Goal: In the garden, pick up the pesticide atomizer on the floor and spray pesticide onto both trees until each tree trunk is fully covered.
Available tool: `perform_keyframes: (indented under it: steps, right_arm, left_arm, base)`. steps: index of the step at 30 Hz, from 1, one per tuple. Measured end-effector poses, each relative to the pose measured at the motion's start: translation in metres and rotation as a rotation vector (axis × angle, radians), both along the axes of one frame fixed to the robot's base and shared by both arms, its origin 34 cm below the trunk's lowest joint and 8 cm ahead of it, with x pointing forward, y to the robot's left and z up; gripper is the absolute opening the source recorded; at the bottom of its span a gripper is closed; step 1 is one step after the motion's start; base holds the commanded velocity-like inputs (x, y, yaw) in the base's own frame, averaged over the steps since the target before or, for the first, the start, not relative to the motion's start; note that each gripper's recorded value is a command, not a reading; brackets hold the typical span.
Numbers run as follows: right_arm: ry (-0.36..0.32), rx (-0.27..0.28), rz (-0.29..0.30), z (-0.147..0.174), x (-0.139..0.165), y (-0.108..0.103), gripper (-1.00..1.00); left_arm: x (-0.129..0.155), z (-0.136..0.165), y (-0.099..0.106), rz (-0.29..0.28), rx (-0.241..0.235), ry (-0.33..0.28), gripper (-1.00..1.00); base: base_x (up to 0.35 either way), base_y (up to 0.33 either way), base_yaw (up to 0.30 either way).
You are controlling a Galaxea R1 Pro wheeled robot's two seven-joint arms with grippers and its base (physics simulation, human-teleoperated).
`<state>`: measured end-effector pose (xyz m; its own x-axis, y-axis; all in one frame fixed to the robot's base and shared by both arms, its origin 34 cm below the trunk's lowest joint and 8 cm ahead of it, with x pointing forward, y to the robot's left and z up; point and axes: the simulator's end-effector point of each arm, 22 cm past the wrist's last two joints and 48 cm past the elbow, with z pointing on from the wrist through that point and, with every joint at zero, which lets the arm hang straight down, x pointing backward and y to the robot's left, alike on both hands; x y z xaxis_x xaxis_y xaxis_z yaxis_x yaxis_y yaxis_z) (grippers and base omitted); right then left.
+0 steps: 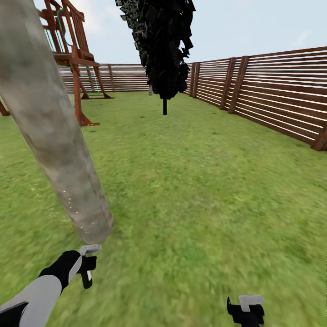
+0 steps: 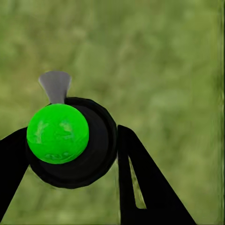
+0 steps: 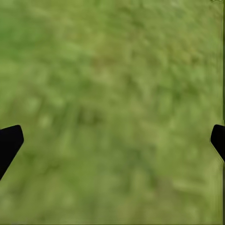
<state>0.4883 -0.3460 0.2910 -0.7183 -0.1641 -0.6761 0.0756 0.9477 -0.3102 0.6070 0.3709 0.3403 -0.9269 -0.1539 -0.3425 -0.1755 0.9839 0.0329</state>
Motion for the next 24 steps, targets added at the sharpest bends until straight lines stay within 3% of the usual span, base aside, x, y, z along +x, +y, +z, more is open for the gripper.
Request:
perform_keyframes:
  steps: [5,13,24]
  right_arm:
    - [0.000,0.002,0.000,0.000,0.000,0.001,1.00]
    - [0.001,0.003,0.000,0.000,-0.001,0.002,1.00]
    - [0.002,-0.001,-0.001,-0.001,-0.002,-0.001,1.00]
  left_arm:
    - [0.011,0.003,0.003,-0.004,0.022,-0.060,-1.00]
    - [0.012,0.003,0.002,-0.005,0.024,-0.066,-1.00]
    - [0.012,0.003,0.002,-0.005,0.023,-0.067,-1.00]
  base:
    - [0.108,-0.257,0.149]
    - [0.098,-0.263,0.250]
    - [0.113,-0.264,0.009]
